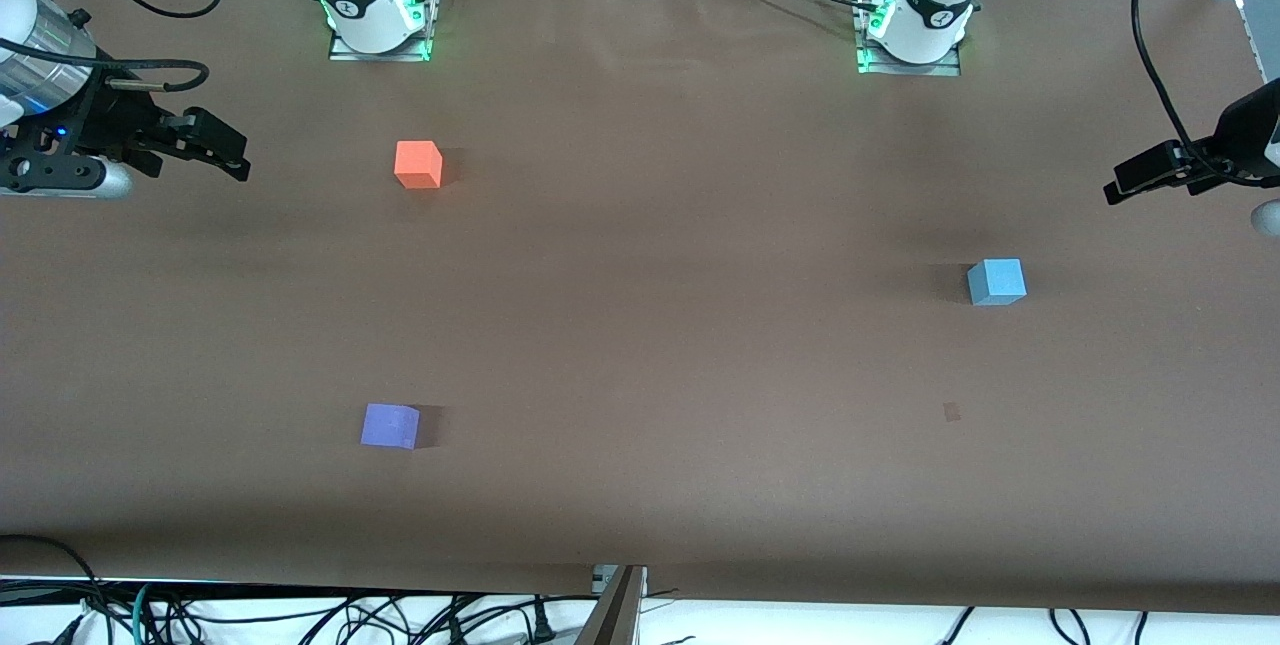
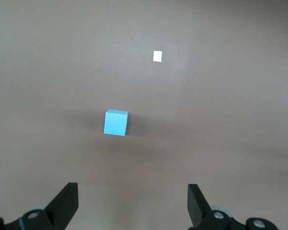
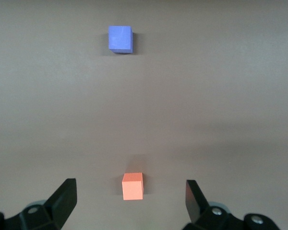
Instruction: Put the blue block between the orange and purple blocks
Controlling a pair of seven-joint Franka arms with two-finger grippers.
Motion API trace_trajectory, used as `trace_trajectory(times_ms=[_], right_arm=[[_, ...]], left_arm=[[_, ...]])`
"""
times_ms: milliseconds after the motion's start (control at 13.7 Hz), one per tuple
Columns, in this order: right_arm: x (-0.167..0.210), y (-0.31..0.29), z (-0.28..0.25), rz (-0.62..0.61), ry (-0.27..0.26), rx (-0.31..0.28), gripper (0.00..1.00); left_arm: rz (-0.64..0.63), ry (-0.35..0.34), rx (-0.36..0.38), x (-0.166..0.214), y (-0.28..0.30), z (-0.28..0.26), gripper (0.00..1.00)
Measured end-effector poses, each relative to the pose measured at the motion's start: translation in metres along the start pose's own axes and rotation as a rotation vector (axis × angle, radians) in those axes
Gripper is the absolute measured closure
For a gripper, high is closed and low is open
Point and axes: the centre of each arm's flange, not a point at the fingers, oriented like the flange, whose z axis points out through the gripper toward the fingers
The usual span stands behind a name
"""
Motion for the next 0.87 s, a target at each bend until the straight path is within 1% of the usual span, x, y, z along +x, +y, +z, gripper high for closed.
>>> trace_trajectory(times_ms=[655, 874], right_arm=[[0.0, 0.0, 0.0, 0.0, 0.0, 0.0, 0.0], [0.0, 0.0, 0.0, 0.0, 0.0, 0.0, 0.0]], left_arm=[[-0.001, -0.004, 0.0, 0.001, -0.001, 0.002, 0.0], [-0.015, -0.041, 0.002, 0.007, -0.008, 0.02, 0.0]])
